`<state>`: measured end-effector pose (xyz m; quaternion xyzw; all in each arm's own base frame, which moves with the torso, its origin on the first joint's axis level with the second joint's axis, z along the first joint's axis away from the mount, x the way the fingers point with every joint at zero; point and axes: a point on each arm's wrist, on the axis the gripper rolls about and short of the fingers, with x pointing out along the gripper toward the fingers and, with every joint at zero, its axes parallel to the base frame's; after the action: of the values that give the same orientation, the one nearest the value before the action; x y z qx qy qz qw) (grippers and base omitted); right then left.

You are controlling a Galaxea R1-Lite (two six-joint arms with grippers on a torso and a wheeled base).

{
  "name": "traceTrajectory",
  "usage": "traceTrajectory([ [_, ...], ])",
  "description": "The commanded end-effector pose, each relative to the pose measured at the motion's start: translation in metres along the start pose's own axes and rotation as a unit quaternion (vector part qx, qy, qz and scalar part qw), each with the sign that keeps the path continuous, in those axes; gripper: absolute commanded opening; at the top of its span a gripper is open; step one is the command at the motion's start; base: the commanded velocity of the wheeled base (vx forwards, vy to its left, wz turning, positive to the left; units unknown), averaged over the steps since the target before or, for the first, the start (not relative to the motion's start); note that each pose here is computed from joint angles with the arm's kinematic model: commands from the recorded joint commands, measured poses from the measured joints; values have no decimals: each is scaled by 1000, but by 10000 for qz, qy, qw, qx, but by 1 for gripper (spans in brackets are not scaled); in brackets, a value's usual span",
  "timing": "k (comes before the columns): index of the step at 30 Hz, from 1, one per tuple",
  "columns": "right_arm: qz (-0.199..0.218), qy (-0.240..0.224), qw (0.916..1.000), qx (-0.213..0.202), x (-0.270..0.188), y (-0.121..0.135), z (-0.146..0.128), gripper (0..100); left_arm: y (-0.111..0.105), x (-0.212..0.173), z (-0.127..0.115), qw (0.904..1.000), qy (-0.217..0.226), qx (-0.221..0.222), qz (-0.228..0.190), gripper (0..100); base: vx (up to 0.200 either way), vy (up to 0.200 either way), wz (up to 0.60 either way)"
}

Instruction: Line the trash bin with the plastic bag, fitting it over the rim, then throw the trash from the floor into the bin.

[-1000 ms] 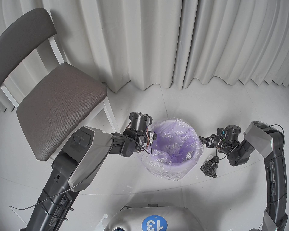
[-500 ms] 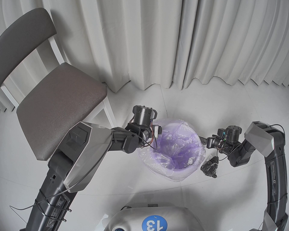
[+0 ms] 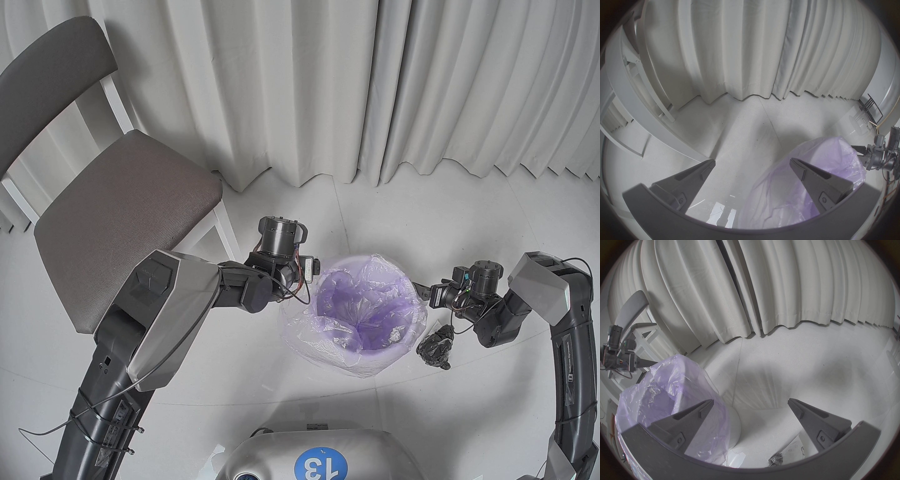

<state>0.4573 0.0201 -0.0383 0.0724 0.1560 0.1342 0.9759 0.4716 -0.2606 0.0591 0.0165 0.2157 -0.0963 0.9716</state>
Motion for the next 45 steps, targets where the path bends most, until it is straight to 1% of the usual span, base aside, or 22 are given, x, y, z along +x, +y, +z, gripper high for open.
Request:
traceTrajectory([
  [1, 5, 22, 10000, 4, 0, 0, -2, 100, 11, 12, -12, 9999, 126, -12, 55, 100, 0, 0, 0],
  [5, 4, 29, 10000, 6, -1, 0, -3, 100, 12, 16, -19, 9998, 178, -9, 61, 100, 0, 0, 0],
  [10, -4, 35, 10000, 10, -4, 0, -6, 100, 10, 28, -44, 9992, 397, 59, 87, 100, 0, 0, 0],
  [11, 3, 37, 10000, 8, -3, 1, -7, 100, 10, 29, -44, 9991, 404, 61, 88, 100, 0, 0, 0],
  [13, -2, 13, 10000, 4, -4, 0, -6, 100, 11, 35, -57, 9986, 510, 90, 133, 100, 0, 0, 0],
  [14, -8, 5, 10000, 4, -4, -1, -6, 100, 12, 36, -58, 9985, 522, 91, 157, 100, 0, 0, 0],
  [16, -10, -41, 10000, 2, -5, -1, -5, 100, 15, 35, -54, 9988, 454, 44, 191, 100, 0, 0, 0],
  [19, 19, -156, 9999, 7, -11, 2, -2, 100, 24, 29, -34, 9993, 244, -92, 275, 100, 0, 0, 0],
  [20, 108, -269, 9996, -32, -15, 8, 2, 100, 28, 22, -19, 9993, 122, -145, 309, 100, 0, 0, 0],
  [21, 139, -339, 9993, -54, -18, 10, 5, 100, 29, 17, -10, 9993, 38, -186, 327, 100, 0, 0, 0],
  [22, 139, -339, 9993, -54, -18, 10, 5, 100, 29, 17, -10, 9993, 38, -186, 327, 100, 0, 0, 0],
  [23, 183, -520, 9984, -114, -27, 13, 12, 100, 32, 2, 16, 9985, -228, -366, 339, 100, 0, 0, 0],
  [24, 190, -586, 9980, -154, -31, 15, 16, 100, 32, -8, 25, 9982, -266, -427, 325, 100, 0, 0, 0],
  [27, 254, -680, 9972, -193, -44, 24, 26, 100, 35, -28, 35, 9981, -252, -458, 319, 100, 0, 0, 0],
  [29, 495, -735, 9957, -259, -55, 47, 32, 100, 40, -51, 41, 9979, -212, -523, 332, 100, 0, 0, 0],
  [32, 1101, -727, 9903, -443, -61, 101, 35, 100, 53, -91, 51, 9965, -290, -726, 303, 100, 0, 0, 0],
  [34, 1367, -662, 9869, -540, -61, 123, 31, 100, 68, -115, 52, 9959, -308, -761, 376, 100, 0, 0, 0],
  [36, 1568, -583, 9831, -750, -60, 141, 25, 100, 78, -148, 49, 9962, -327, -775, 245, 100, 0, 0, 0],
  [39, 1712, -490, 9789, -999, -58, 154, 19, 100, 96, -195, 42, 9955, -431, -833, -165, 100, 0, 0, 0],
  [42, 1779, -214, 9745, -1353, -50, 162, 7, 100, 108, -239, 31, 9945, -512, -746, -528, 100, 0, 0, 0],
  [43, 1791, -134, 9722, -1503, -45, 163, 4, 100, 114, -255, 27, 9945, -574, -697, -536, 100, 0, 0, 0],
  [45, 1797, -43, 9701, -1631, -37, 164, 0, 100, 125, -273, 25, 9944, -721, -653, -410, 100, 0, 0, 0],
])
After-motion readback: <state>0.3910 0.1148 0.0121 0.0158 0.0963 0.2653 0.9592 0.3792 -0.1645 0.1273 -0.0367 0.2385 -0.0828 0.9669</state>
